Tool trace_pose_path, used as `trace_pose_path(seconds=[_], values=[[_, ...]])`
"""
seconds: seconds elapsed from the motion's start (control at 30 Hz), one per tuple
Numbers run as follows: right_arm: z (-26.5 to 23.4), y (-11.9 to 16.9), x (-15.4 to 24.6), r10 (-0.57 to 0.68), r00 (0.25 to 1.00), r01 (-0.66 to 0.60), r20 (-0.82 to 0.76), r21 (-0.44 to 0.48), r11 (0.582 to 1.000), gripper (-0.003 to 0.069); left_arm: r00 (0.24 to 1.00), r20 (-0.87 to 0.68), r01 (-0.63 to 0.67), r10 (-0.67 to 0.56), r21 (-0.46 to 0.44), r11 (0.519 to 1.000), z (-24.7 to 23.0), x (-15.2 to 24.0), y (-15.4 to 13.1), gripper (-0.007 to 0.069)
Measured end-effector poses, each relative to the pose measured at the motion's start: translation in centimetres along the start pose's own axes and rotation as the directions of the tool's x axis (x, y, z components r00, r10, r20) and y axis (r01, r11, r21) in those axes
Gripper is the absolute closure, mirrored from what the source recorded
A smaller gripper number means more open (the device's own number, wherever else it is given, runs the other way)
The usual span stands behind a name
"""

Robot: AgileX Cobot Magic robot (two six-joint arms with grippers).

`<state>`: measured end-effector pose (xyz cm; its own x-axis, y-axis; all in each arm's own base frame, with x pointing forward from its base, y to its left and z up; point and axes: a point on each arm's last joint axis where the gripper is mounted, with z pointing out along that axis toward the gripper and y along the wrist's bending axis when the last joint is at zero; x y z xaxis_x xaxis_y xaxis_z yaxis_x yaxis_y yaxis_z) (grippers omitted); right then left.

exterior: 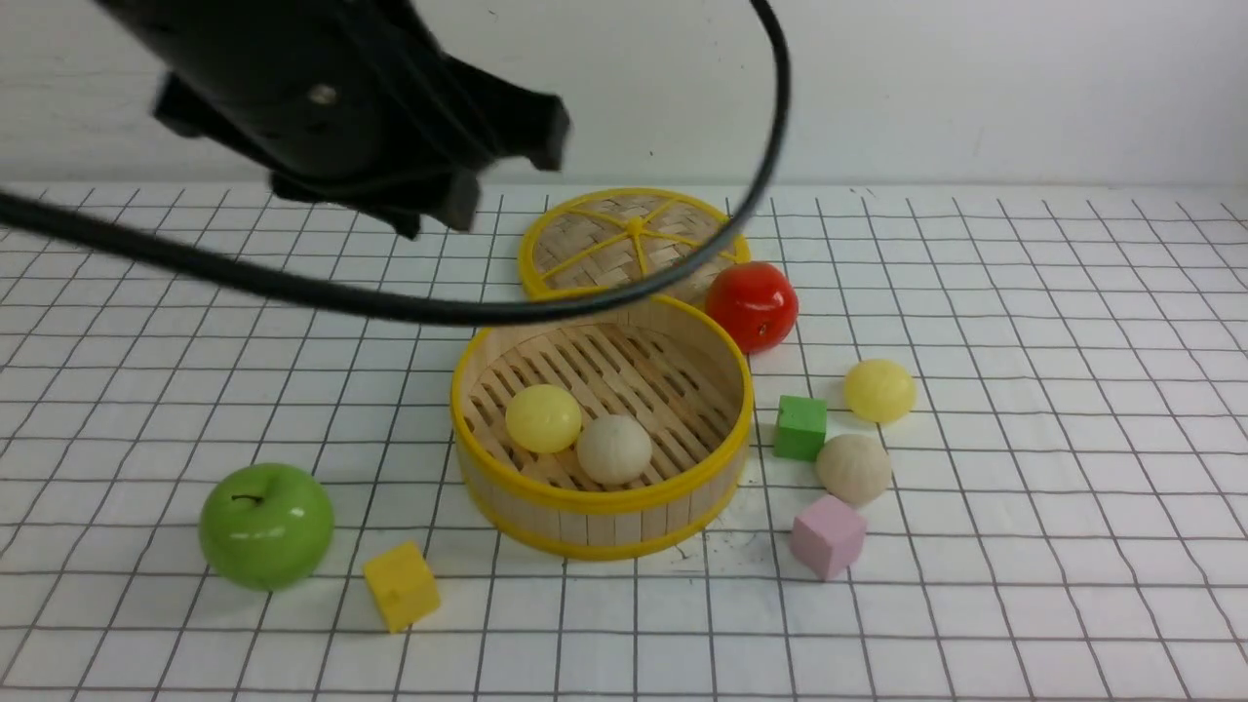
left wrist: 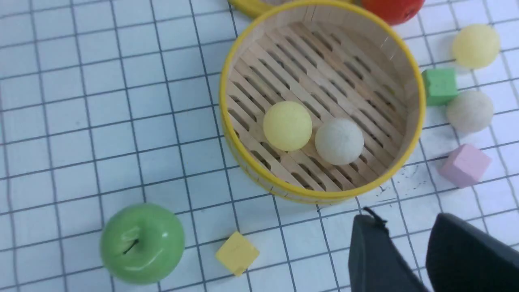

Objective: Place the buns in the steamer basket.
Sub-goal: Use the right arm to grab a steamed stuffed bun

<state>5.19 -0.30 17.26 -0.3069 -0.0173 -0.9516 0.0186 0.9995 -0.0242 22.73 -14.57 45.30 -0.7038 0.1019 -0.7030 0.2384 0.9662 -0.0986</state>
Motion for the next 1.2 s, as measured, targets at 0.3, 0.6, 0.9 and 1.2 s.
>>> trace_pose_path(seconds=[0.3, 0.6, 0.9, 1.2], values=[[0.0, 0.0, 0.0, 0.000, 1.000, 0.000, 0.000, 0.000, 1.000, 0.0419, 0.980, 0.179, 0.078, -0.091, 0.077, 0.994, -10.6, 9.3, 5.9, 0.0528], [0.0, 0.0, 0.0, 0.000, 1.000, 0.000, 0.000, 0.000, 1.000, 0.0419, 0.960, 0.189, 0.177, -0.209, 0.173, 0.969, -8.2, 22.7, 9.7, 0.0532], [0.0, 0.0, 0.0, 0.000, 1.000, 0.000, 0.000, 0.000, 1.000, 0.0419, 0.954, 0.217, 0.136, -0.207, 0.301, 0.944, -6.0, 26.5, 9.6, 0.0638], [0.0, 0.0, 0.0, 0.000, 1.000, 0.000, 0.000, 0.000, 1.000, 0.0419, 0.900, 0.383, 0.068, -0.207, 0.347, 0.935, -6.5, 24.8, 9.2, 0.0638]])
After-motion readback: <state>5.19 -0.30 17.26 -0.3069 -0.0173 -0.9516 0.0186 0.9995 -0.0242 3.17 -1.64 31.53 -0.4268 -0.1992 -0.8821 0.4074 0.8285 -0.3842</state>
